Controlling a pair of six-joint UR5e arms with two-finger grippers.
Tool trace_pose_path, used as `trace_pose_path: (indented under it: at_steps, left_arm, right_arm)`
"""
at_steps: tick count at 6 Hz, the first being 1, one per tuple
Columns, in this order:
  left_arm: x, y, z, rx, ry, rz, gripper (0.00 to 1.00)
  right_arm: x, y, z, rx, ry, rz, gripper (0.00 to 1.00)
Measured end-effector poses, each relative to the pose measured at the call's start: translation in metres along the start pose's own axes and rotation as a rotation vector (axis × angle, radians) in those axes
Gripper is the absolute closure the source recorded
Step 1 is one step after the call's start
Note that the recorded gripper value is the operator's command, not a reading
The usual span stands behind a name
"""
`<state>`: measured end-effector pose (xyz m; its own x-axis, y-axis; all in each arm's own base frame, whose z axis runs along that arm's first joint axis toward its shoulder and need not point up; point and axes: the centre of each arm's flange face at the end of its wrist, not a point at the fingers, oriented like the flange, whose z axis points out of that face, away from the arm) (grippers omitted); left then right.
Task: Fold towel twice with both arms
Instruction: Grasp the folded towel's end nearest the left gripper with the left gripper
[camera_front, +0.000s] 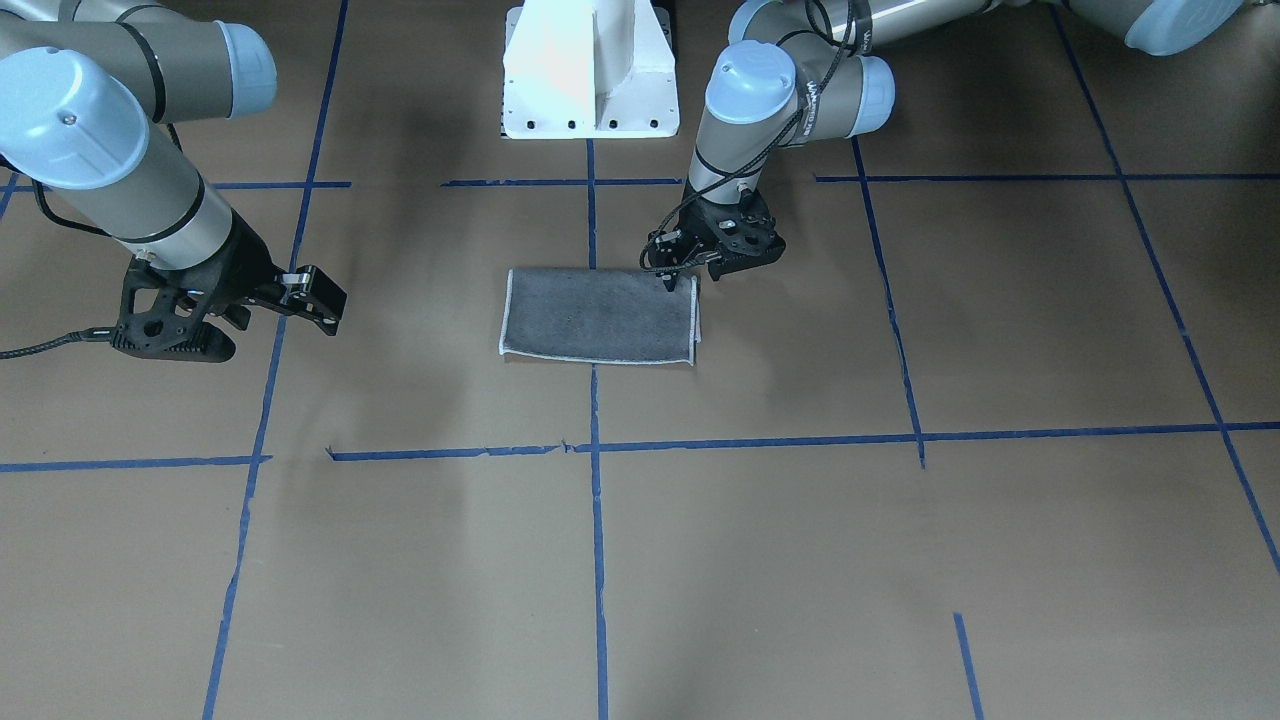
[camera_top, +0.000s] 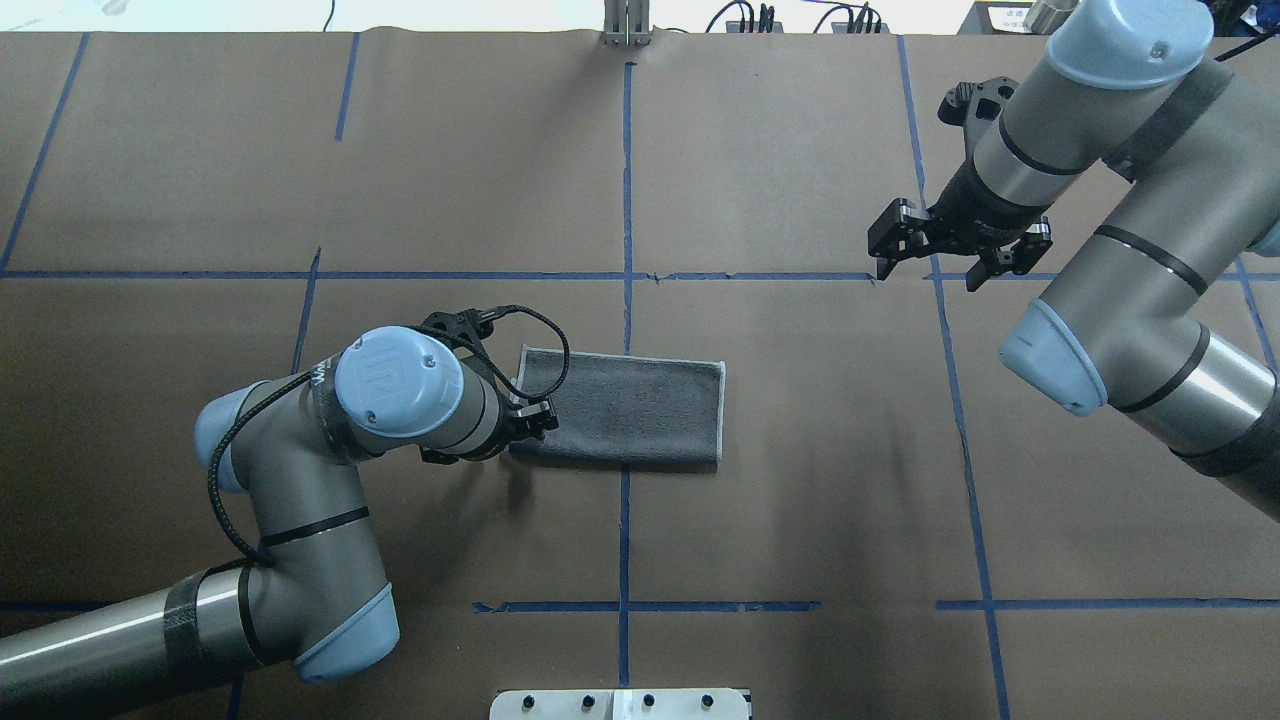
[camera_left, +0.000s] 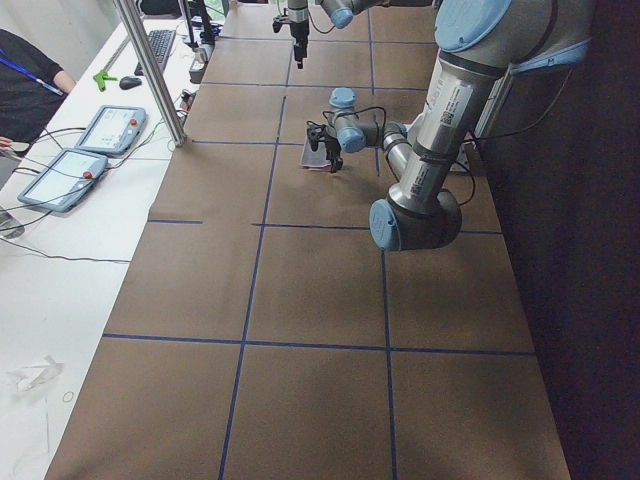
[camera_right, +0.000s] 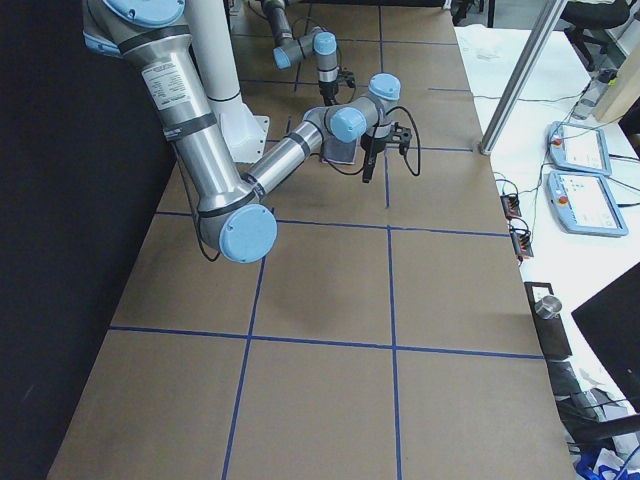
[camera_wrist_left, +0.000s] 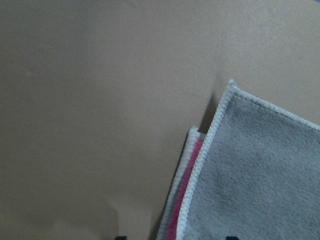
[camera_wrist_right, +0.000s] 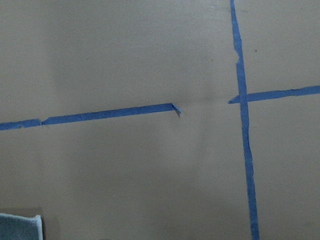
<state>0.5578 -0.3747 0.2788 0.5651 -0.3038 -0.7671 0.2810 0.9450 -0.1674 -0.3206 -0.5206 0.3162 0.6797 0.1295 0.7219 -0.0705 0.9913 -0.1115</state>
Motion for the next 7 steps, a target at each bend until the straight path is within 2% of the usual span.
trace_pose_path:
  at_steps: [1,3,7]
  left_arm:
    - [0.000,0.002,0.002,-0.001,-0.002,-0.007,0.53]
    - [0.001,0.007,0.005,-0.004,-0.007,-0.025,0.98]
    - [0.018,0.006,-0.006,0.000,0.001,-0.027,1.00]
  right_arm:
    - [0.000,0.000,0.000,0.000,0.000,0.000,0.00]
    - [0.002,0.000,0.001,-0.001,0.002,0.002,0.00]
    - [0.005,0.001,0.001,-0.001,0.004,0.003,0.00]
